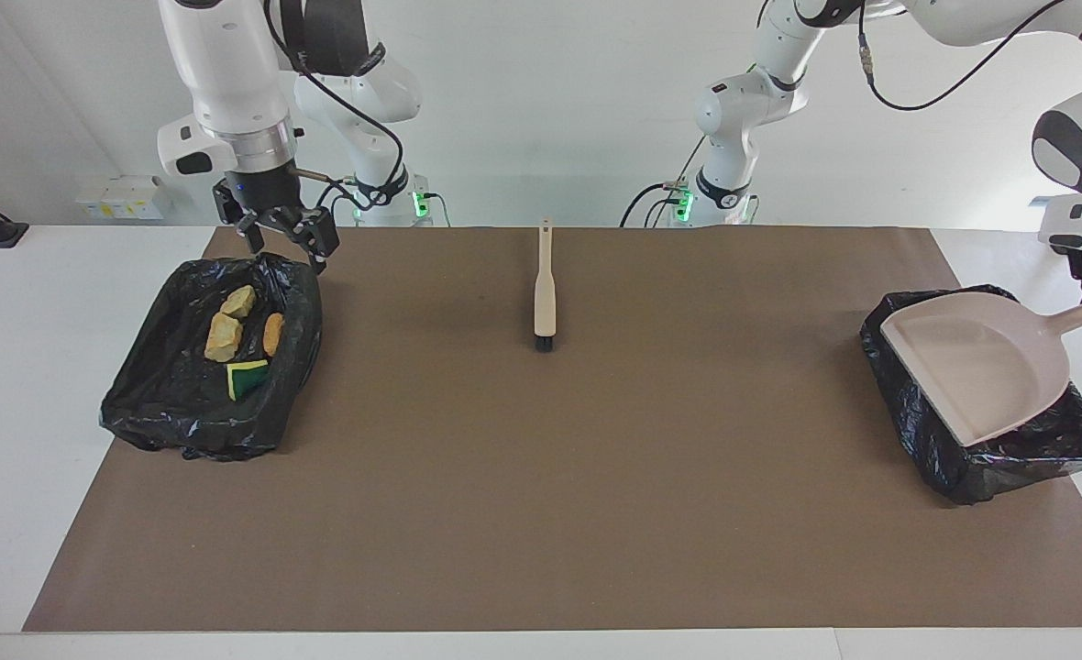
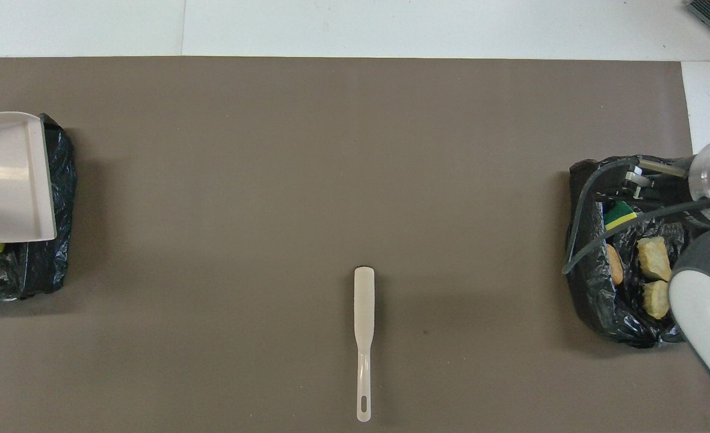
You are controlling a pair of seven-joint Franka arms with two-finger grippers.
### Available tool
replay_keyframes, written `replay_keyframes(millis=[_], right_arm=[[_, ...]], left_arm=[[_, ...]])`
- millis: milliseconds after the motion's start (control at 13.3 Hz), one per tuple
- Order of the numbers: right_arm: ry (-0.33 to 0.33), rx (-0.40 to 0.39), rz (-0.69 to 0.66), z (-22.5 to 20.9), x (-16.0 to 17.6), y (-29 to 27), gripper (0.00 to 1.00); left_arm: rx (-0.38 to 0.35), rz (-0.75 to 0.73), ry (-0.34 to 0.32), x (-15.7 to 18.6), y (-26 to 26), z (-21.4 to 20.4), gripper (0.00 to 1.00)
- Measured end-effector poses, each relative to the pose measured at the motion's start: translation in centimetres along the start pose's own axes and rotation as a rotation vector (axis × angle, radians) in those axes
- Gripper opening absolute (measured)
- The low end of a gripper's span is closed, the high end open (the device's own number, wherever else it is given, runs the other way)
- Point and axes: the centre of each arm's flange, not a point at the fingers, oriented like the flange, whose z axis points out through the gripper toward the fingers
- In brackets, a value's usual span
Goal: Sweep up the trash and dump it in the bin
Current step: 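Return the dustpan to the table center with the left gripper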
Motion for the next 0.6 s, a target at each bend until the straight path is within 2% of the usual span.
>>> replay_keyframes(millis=[150, 376, 601], right_arm=[[-0.002, 0.027, 0.012, -0.9, 0.3, 1.8, 1.00], [-0.013, 0.026, 0.002, -0.9, 0.3, 2.2, 1.00], [-0.029, 0.029, -0.125, -0.6, 1.0, 4.5, 1.00]], left_arm=[[-0.028, -0.099, 0.031, 4.1, 0.2, -0.3, 0.31], [-0.088, -0.304, 0.098, 10.9, 1.1, -0.5, 0.31], [-0.144, -0.543, 0.089, 17.8, 2.9, 0.1, 0.31]])
